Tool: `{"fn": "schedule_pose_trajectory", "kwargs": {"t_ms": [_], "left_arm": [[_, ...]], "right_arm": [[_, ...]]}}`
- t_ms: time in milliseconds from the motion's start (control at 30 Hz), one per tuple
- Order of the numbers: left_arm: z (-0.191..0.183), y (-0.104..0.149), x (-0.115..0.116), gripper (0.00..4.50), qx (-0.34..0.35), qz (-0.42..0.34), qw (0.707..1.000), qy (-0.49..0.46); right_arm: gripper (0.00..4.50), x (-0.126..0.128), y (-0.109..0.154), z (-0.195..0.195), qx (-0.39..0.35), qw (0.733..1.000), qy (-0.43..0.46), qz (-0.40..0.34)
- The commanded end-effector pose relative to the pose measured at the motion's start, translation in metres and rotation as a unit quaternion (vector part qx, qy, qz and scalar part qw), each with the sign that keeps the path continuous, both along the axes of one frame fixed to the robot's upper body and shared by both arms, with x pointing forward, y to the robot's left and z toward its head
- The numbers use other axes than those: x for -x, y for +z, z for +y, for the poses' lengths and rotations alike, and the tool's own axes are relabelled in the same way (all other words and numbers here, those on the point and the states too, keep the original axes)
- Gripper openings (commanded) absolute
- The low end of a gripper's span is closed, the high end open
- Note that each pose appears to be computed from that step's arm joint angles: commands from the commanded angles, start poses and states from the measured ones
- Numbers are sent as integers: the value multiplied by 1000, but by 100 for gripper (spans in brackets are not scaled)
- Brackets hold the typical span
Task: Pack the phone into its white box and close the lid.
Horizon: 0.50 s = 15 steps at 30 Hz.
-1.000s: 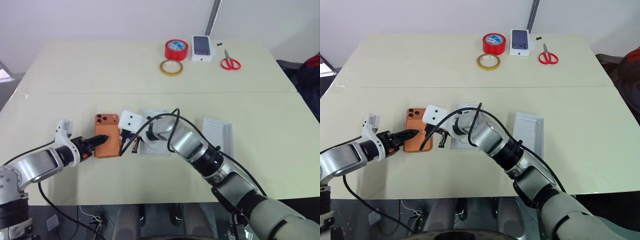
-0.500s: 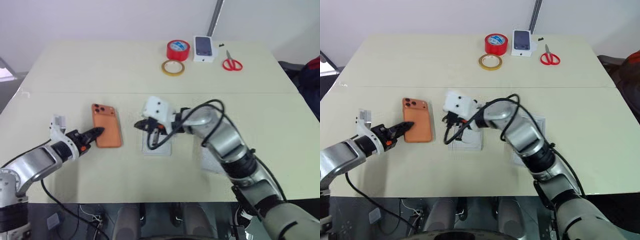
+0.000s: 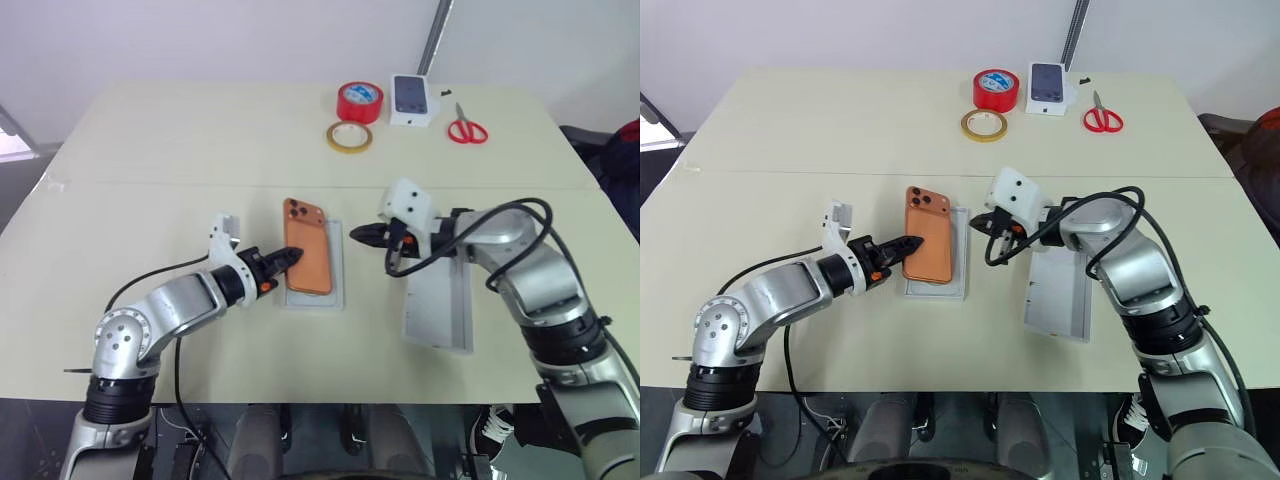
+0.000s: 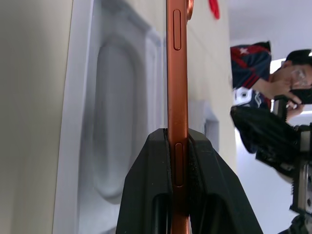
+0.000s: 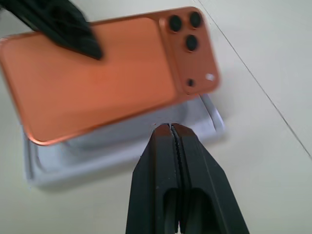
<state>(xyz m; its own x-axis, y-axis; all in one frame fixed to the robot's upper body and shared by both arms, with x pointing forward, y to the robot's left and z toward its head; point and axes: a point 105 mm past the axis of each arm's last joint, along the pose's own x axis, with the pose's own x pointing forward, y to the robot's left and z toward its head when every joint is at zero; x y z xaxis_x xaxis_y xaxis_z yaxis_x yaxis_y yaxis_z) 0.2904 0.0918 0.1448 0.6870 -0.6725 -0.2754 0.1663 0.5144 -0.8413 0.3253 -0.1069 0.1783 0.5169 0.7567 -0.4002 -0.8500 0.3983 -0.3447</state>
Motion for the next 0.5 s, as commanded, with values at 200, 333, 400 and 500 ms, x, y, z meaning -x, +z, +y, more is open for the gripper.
{"fn": "schedule_pose_trajectory", "kwargs": {"t_ms": [200,333,400,500], "left_arm": [[-12,3,-1,1,-2,-12,1000,-20],[-15,-1,-3,1,-8,-10,1000,-25],[-16,-1,-5,1,-10,-11,1000,-25],[-18,-2,-7,1,-16,-17,999,-31]], "right_arm": [[0,15,-14,-35,-23,999,-28,40],[0,22,-20,-38,-29,998,-25,55],[0,21,-20,-39,-29,998,-28,55],[0,21,-20,-40,-30,998,-30,54]]}}
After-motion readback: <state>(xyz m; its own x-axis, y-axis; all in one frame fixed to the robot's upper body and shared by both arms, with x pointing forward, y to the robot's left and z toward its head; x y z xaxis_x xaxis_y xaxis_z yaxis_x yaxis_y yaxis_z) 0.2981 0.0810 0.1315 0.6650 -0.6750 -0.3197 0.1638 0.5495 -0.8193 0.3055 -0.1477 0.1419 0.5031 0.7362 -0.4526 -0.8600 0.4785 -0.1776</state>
